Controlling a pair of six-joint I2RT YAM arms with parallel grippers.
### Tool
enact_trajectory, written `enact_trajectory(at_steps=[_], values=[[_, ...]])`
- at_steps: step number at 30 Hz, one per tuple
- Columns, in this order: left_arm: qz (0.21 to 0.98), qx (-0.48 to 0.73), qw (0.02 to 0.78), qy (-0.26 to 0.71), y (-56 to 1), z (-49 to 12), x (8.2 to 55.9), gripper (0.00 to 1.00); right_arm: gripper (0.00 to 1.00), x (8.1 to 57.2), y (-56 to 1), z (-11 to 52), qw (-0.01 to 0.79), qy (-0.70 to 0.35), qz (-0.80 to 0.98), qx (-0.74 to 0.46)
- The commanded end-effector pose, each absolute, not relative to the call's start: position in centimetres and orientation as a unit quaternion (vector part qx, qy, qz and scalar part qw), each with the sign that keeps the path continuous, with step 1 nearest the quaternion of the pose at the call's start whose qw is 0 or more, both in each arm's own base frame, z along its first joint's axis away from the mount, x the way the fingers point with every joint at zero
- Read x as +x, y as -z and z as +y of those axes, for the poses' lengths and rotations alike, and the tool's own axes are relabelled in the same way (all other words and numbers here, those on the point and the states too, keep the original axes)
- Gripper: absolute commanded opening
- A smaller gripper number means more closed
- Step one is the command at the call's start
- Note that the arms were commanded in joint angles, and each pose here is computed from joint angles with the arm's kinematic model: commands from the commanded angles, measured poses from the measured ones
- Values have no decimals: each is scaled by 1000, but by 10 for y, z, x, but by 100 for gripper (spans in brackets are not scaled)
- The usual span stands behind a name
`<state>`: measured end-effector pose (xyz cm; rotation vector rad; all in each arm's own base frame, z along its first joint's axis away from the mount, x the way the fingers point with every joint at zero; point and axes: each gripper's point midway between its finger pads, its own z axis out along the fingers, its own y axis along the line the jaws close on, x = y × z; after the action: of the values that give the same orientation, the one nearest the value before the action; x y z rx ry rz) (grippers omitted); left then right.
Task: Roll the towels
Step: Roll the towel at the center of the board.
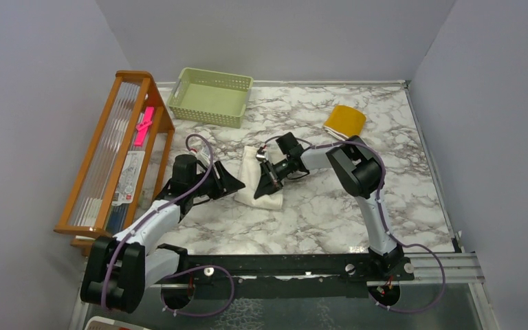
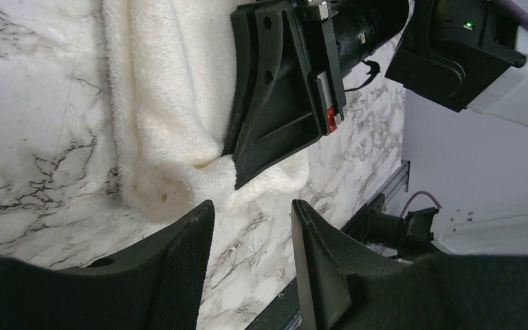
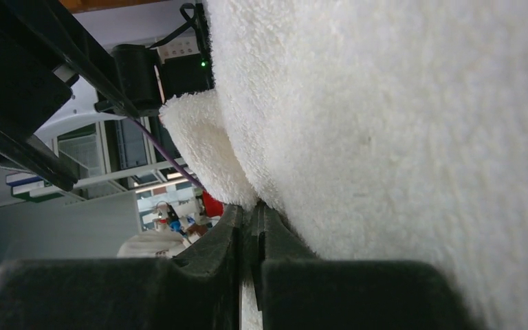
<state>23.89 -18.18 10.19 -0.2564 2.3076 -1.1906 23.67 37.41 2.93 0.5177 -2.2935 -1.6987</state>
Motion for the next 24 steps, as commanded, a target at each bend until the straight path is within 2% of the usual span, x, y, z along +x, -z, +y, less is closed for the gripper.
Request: enact_trajectory(at_steps=[1, 6, 16, 19, 21, 22, 24], values=[[828, -76, 257, 492, -110, -197, 241, 48, 1, 238, 3, 367, 155, 550, -814, 105], [831, -63, 243, 496, -99, -206, 246, 48, 1, 243, 11, 366, 152, 533, -827, 92], [861, -105, 253, 427, -56, -190, 265, 48, 1, 249, 21, 361, 131, 489, -857, 91], [870, -113, 247, 411, -43, -186, 263, 48, 13, 259, 20, 356, 96, 453, -880, 107], [876, -118, 242, 400, -33, -182, 259, 48, 30, 270, 6, 354, 52, 439, -888, 126], [879, -120, 238, 396, -29, -181, 256, 48, 35, 276, -2, 353, 29, 432, -891, 138], [883, -123, 234, 389, -22, -179, 252, 51, 37, 283, -20, 351, -10, 423, -891, 166]])
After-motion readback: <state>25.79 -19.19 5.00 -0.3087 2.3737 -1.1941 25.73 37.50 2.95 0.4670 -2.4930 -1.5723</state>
